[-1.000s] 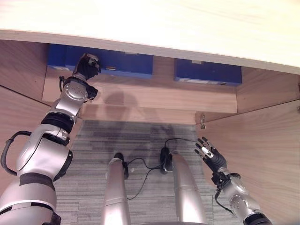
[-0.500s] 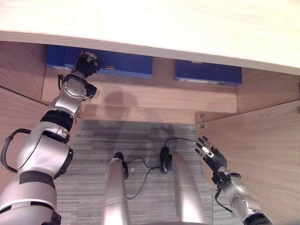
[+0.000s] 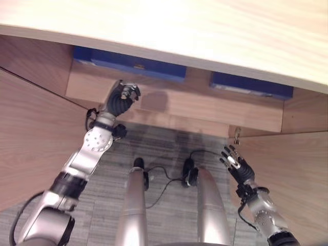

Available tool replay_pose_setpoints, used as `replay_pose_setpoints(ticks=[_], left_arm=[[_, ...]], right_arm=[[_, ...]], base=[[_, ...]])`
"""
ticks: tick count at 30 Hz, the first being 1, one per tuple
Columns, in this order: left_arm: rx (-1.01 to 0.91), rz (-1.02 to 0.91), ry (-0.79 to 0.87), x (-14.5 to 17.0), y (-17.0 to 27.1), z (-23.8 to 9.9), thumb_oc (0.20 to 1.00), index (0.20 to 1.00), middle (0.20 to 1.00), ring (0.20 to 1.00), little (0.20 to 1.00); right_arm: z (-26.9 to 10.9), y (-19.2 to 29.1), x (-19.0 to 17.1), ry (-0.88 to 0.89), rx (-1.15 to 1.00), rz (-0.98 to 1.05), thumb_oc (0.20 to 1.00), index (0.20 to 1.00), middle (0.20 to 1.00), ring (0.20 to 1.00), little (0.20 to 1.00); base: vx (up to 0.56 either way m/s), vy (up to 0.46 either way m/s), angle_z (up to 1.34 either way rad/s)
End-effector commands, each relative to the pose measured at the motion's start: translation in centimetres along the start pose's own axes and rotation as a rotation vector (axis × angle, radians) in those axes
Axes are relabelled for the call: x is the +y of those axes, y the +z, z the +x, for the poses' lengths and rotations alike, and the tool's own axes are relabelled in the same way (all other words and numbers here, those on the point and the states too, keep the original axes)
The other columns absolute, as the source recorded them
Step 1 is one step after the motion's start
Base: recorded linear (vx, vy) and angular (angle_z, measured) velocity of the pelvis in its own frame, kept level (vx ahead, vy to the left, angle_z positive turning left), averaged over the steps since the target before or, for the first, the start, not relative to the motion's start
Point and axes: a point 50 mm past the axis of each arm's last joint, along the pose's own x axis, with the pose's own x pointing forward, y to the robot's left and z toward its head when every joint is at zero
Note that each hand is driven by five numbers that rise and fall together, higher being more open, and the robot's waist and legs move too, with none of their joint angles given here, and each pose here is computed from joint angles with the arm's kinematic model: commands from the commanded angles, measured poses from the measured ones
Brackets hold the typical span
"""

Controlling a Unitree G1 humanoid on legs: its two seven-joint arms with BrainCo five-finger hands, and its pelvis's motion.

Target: Put the empty folder in the office cabinet

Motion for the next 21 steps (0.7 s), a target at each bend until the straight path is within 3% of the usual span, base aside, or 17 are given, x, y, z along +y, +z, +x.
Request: replay_pose_setpoints(ticks=[1,8,9,10,12,13,19,20,21], left_arm=[[-0.185,-0.020,0.008,0.7,2.4,2.3,0.200,0.200,0.200,0.200,0.200],[-0.106,-0.192,0.149,3.6,1.6,-3.0,0.200,0.200,0.200,0.200,0.200],[-0.063,-0.225,0.181,3.9,0.9,-4.0,0.200,0.200,0.200,0.200,0.200],[0.084,-0.315,0.268,4.4,-1.2,-7.1,0.200,0.200,0.200,0.200,0.200],[0.133,-0.345,0.286,4.6,-1.8,-8.3,0.200,0.200,0.200,0.200,0.200],[0.257,-0.404,0.322,4.7,-3.3,-11.3,0.200,0.200,0.200,0.200,0.200],[0.405,-0.466,0.304,4.4,-4.2,-15.0,0.200,0.200,0.200,0.200,0.200],[0.432,-0.476,0.289,4.1,-4.4,-15.5,0.200,0.200,0.200,0.200,0.200],[0.466,-0.487,0.271,3.8,-4.7,-16.0,0.200,0.200,0.200,0.200,0.200]], right_arm=[[-0.3,2.0,0.5,0.044,-0.096,-0.070,1.000,1.000,1.000,1.000,1.000],[-0.7,2.6,0.8,0.050,-0.143,-0.094,1.000,1.000,1.000,1.000,1.000],[-0.9,2.7,0.8,0.051,-0.148,-0.097,1.000,1.000,1.000,1.000,1.000],[-1.4,3.4,0.7,0.062,-0.175,-0.121,1.000,1.000,1.000,1.000,1.000],[-1.7,3.7,0.8,0.067,-0.185,-0.130,1.000,1.000,1.000,1.000,1.000],[-2.5,5.3,1.0,0.100,-0.242,-0.175,1.000,1.000,1.000,1.000,1.000],[-3.8,9.6,3.1,0.203,-0.421,-0.281,1.000,1.000,1.000,1.000,1.000],[-3.8,10.0,3.4,0.207,-0.439,-0.287,0.410,0.410,0.410,0.410,0.410],[-3.9,10.3,3.7,0.218,-0.458,-0.288,0.200,0.200,0.200,0.200,0.200]], base=[[-0.02,-0.021,0.11],[0.00,-0.011,0.03],[-0.03,-0.038,0.04],[-0.04,-0.033,0.04],[-0.03,-0.018,0.13],[-0.02,-0.008,0.19],[-0.02,-0.019,0.13],[-0.02,-0.015,0.15],[-0.02,-0.012,0.19]])
